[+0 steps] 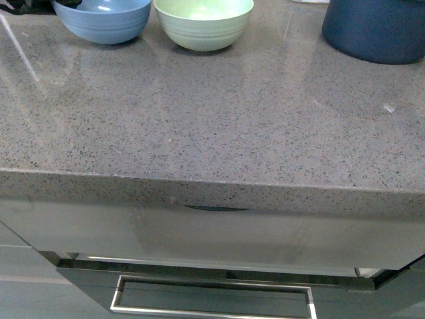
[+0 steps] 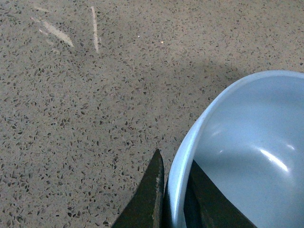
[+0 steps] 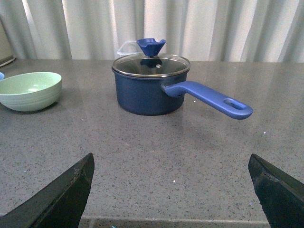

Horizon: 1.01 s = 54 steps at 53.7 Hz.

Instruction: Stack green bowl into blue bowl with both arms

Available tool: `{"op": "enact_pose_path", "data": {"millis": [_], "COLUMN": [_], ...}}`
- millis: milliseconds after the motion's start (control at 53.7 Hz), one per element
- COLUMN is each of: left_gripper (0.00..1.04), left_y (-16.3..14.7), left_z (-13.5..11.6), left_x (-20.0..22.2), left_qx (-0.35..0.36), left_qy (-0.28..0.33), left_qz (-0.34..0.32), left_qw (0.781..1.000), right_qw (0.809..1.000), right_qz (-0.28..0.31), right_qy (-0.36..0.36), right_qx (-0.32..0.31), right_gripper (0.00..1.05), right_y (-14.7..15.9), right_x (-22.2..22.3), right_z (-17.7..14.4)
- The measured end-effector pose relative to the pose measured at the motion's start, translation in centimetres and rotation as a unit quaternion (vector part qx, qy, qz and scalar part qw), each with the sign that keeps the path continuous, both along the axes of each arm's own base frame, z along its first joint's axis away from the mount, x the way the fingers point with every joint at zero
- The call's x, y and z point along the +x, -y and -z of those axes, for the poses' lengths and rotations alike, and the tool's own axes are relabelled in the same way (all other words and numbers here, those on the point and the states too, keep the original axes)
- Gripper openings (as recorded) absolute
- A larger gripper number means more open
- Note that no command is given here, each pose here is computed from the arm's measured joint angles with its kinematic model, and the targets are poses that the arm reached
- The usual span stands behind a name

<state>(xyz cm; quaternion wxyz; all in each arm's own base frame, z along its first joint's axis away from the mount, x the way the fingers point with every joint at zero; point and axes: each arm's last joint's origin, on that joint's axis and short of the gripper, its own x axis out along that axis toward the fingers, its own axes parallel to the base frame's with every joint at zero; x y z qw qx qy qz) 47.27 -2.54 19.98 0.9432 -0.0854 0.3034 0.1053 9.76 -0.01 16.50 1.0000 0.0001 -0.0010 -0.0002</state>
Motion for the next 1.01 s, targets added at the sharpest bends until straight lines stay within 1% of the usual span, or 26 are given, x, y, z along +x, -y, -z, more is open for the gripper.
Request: {"op": "enact_pose_path", "data": {"millis": [56, 75, 149, 298, 317, 354, 447, 522, 559, 633, 652, 708, 764, 857, 913, 1006], "left_gripper": [0.08, 0.14, 0.28, 0.46, 0.52, 0.59, 0.71, 0.82, 0.89, 0.99, 1.00, 0.98, 0.98, 0.98, 0.98, 0.98], "left_y": [0.0, -0.1, 0.0, -0.2, -0.3, -0.4, -0.7, -1.2, -1.6, -2.1, -2.3, -2.9, -3.1, -3.0, -2.5, -2.0], "left_z": [0.1, 0.2, 0.8, 0.7, 0.2, -0.8, -3.1, -5.3, -6.7, -8.3, -8.7, -9.6, -9.8, -9.5, -9.3, -8.6], "left_x": [0.0, -0.1, -0.4, -1.4, -1.8, -2.5, -4.0, -5.5, -6.6, -8.3, -8.8, -11.0, -12.9, -15.9, -17.9, -20.6], "left_qx": [-0.005, -0.009, -0.017, -0.023, -0.018, -0.011, -0.005, 0.005, 0.011, 0.014, 0.015, 0.018, 0.028, 0.049, 0.075, 0.079], "left_qy": [0.003, 0.003, 0.006, 0.017, 0.028, 0.047, 0.081, 0.116, 0.137, 0.159, 0.164, 0.174, 0.177, 0.180, 0.190, 0.183], "left_qz": [0.003, 0.006, 0.019, 0.027, 0.028, 0.032, 0.035, 0.036, 0.035, 0.034, 0.035, 0.033, 0.030, 0.034, 0.039, 0.048], "left_qw": [1.000, 1.000, 1.000, 0.999, 0.999, 0.998, 0.996, 0.993, 0.990, 0.987, 0.986, 0.984, 0.983, 0.982, 0.978, 0.979], "right_qw": [1.000, 1.000, 1.000, 1.000, 1.000, 1.000, 1.000, 1.000, 1.000, 1.000, 1.000, 1.000, 1.000, 1.000, 1.000, 1.000], "right_qz": [0.000, 0.000, 0.000, 0.000, 0.000, 0.000, 0.000, 0.000, 0.000, 0.000, 0.000, 0.000, 0.000, 0.000, 0.000, 0.000], "right_qy": [0.000, 0.000, 0.000, 0.000, 0.000, 0.000, 0.000, 0.000, 0.000, 0.000, 0.000, 0.000, 0.000, 0.000, 0.000, 0.000], "right_qx": [0.000, 0.000, 0.000, 0.000, 0.000, 0.000, 0.000, 0.000, 0.000, 0.000, 0.000, 0.000, 0.000, 0.000, 0.000, 0.000], "right_gripper": [0.95, 0.95, 0.95, 0.95, 0.95, 0.95, 0.95, 0.95, 0.95, 0.95, 0.95, 0.95, 0.95, 0.95, 0.95, 0.95], "right_y": [0.0, 0.0, 0.0, 0.0, 0.0, 0.0, 0.0, 0.0, 0.0, 0.0, 0.0, 0.0, 0.0, 0.0, 0.0, 0.0], "right_x": [0.0, 0.0, 0.0, 0.0, 0.0, 0.0, 0.0, 0.0, 0.0, 0.0, 0.0, 0.0, 0.0, 0.0, 0.0, 0.0], "right_z": [0.0, 0.0, 0.0, 0.0, 0.0, 0.0, 0.0, 0.0, 0.0, 0.0, 0.0, 0.0, 0.0, 0.0, 0.0, 0.0]}}
